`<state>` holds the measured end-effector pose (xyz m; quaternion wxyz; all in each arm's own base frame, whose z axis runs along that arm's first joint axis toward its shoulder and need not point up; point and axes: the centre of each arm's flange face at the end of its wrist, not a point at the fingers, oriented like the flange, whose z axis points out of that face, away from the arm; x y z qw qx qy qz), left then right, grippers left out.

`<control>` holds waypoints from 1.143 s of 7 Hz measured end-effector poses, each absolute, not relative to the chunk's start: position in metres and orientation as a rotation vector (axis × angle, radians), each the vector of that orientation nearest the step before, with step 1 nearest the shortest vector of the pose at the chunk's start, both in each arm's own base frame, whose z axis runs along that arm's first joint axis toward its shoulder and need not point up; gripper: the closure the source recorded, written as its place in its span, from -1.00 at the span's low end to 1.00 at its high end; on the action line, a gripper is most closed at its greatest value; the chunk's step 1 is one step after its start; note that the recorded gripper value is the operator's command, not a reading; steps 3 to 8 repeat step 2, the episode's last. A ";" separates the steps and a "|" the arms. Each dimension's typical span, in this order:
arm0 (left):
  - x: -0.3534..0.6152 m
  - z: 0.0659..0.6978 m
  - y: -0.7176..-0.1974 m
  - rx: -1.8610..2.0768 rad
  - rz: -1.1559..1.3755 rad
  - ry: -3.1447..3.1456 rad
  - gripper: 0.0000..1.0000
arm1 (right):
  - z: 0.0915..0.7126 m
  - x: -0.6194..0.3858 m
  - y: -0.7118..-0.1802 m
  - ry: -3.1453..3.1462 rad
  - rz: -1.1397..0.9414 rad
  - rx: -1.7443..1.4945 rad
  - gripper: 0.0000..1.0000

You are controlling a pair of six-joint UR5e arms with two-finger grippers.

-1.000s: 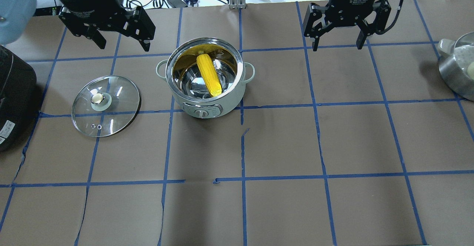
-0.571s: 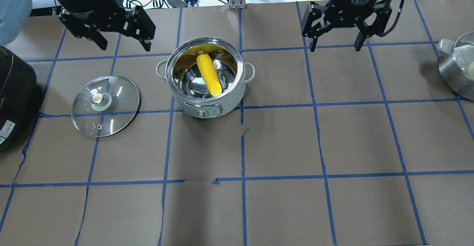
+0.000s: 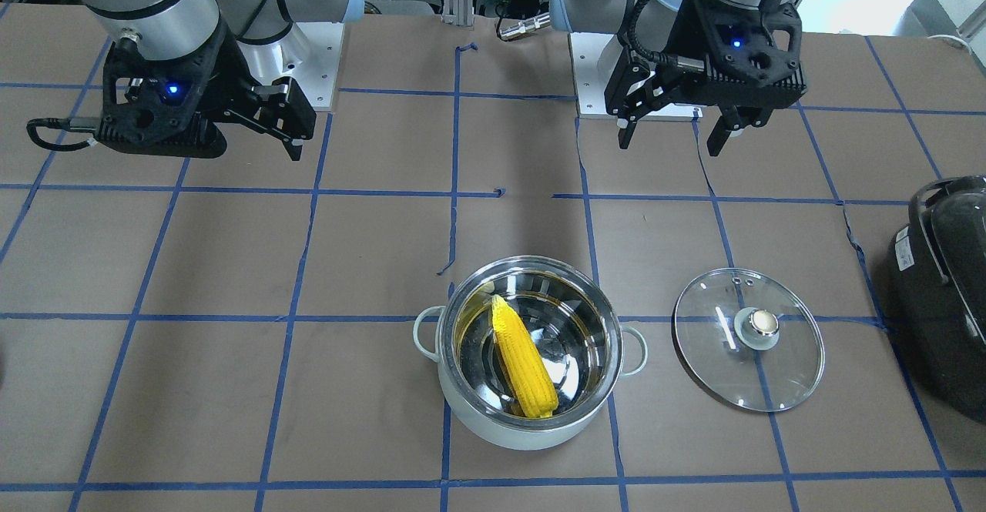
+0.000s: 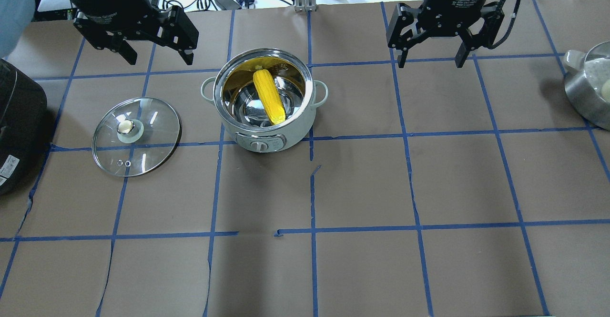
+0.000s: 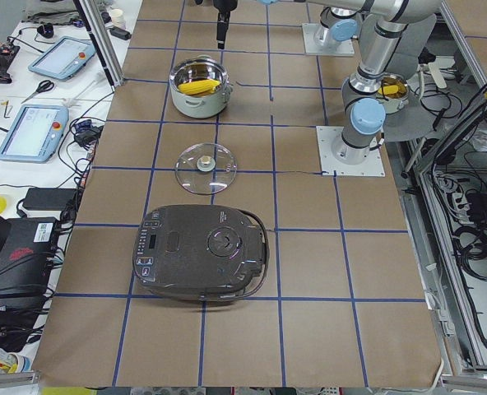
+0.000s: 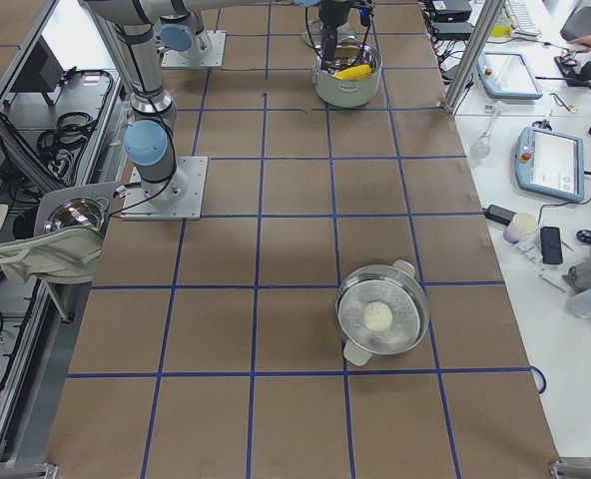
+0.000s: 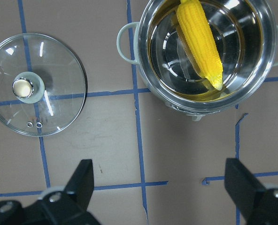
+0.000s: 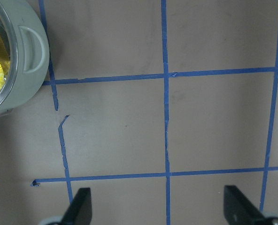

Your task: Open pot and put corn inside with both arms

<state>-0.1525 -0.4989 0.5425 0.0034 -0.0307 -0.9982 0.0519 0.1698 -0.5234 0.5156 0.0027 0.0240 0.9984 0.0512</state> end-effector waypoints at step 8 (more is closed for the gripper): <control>-0.152 0.543 -0.498 -0.096 0.163 -3.134 -1.00 | 0.515 0.171 -0.523 3.123 0.164 0.078 -1.00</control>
